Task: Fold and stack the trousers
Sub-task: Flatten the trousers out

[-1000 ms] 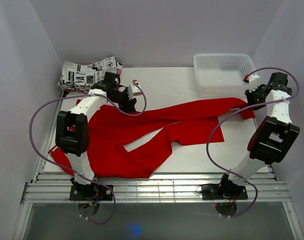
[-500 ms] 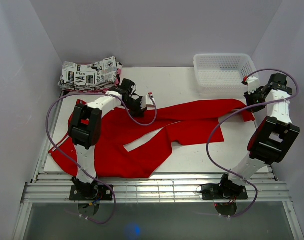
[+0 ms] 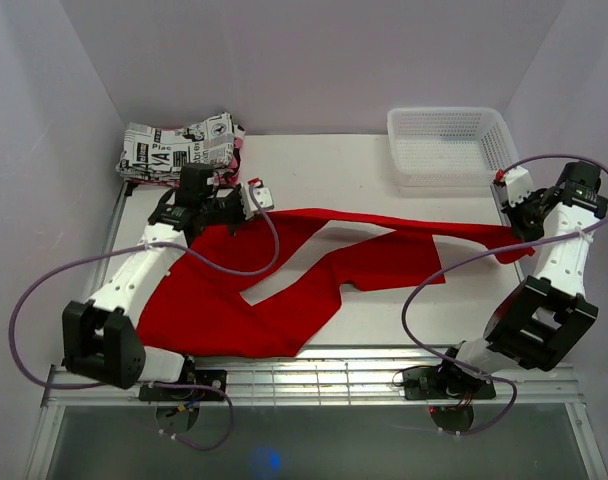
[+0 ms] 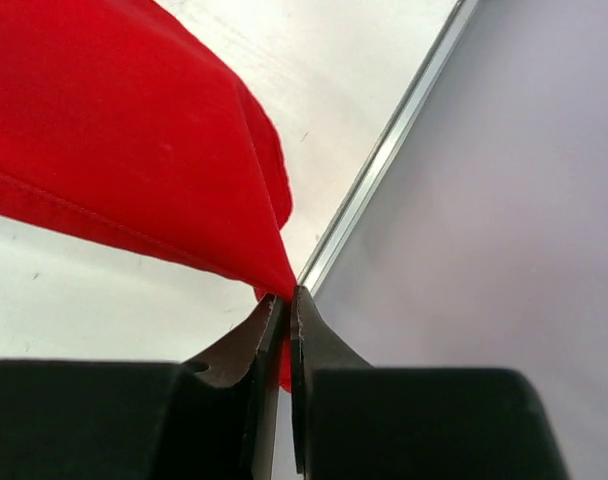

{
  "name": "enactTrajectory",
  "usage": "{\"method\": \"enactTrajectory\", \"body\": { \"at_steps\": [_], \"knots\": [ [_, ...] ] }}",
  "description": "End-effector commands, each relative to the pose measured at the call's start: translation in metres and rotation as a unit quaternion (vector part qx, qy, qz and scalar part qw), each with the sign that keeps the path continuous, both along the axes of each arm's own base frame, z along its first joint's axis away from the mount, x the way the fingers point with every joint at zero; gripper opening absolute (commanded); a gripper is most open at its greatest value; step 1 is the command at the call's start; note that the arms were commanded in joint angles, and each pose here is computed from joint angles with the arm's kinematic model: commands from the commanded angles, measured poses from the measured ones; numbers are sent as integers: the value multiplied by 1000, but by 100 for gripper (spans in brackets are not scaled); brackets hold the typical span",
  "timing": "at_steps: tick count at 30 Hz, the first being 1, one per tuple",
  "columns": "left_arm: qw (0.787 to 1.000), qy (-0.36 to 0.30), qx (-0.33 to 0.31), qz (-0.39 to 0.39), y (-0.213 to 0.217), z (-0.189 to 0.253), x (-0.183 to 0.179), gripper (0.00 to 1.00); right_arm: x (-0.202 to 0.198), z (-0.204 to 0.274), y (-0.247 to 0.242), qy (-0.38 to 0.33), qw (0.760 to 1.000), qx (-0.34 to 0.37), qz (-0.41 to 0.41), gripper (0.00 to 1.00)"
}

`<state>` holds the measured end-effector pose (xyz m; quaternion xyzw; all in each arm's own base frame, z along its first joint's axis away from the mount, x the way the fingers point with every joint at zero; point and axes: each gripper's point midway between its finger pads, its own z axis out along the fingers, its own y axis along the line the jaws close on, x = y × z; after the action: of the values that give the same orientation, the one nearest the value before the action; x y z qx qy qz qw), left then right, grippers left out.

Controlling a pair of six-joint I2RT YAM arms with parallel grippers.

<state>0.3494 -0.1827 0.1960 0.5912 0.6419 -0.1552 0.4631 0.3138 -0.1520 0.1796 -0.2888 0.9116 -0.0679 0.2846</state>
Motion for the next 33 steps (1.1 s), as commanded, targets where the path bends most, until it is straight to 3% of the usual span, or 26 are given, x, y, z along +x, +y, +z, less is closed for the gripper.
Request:
{"method": "enactTrajectory", "body": {
  "at_steps": [1,5,9,10,11,13,14,16,17,19,20,23,24,26,28,32,33],
  "knots": [
    [999,-10,-29,34,19,18,-19,0,-33,8,-23,33,997,-61,38,8],
    [999,4,-50,10,14,23,-37,0,-54,2,-9,76,990,-49,106,8],
    [997,28,-67,-19,2,17,-36,0,-41,-9,-2,96,987,-28,122,8],
    [997,30,-69,-14,1,15,-27,0,-24,-18,-9,96,988,-24,114,8],
    [995,72,-66,3,-1,-9,-14,0,-12,-21,-12,94,990,-24,104,8],
    [994,75,-62,39,-2,-9,25,0,30,-25,-19,76,995,-12,69,8],
    [987,129,-62,69,-5,-39,44,0,47,-29,-16,77,995,-16,62,8],
    [985,109,-67,119,-6,-31,92,0,74,-45,-14,87,996,-7,27,8],
    [981,113,-70,142,-6,-36,109,0,92,-48,-24,74,996,-39,2,8],
    [964,115,-70,230,0,-49,156,0,119,-65,-16,68,996,-47,-31,24],
    [950,148,-59,268,3,-77,167,4,134,-63,-23,54,992,-95,-56,44],
    [936,123,-53,327,16,-61,198,24,148,-63,-26,44,988,-110,-94,81],
    [932,119,-51,338,20,-59,199,42,151,-58,-26,35,988,-111,-98,96],
    [928,105,-55,352,30,-41,191,67,146,-41,-21,18,990,-104,-97,93],
    [923,84,-81,366,51,-4,181,73,137,-16,-14,-8,991,-99,-90,93],
    [898,102,-111,414,112,9,154,72,111,-13,28,-7,999,-23,-28,100],
    [887,108,-107,436,135,5,149,71,104,-21,38,8,1000,-7,-19,92]
  ]
}}
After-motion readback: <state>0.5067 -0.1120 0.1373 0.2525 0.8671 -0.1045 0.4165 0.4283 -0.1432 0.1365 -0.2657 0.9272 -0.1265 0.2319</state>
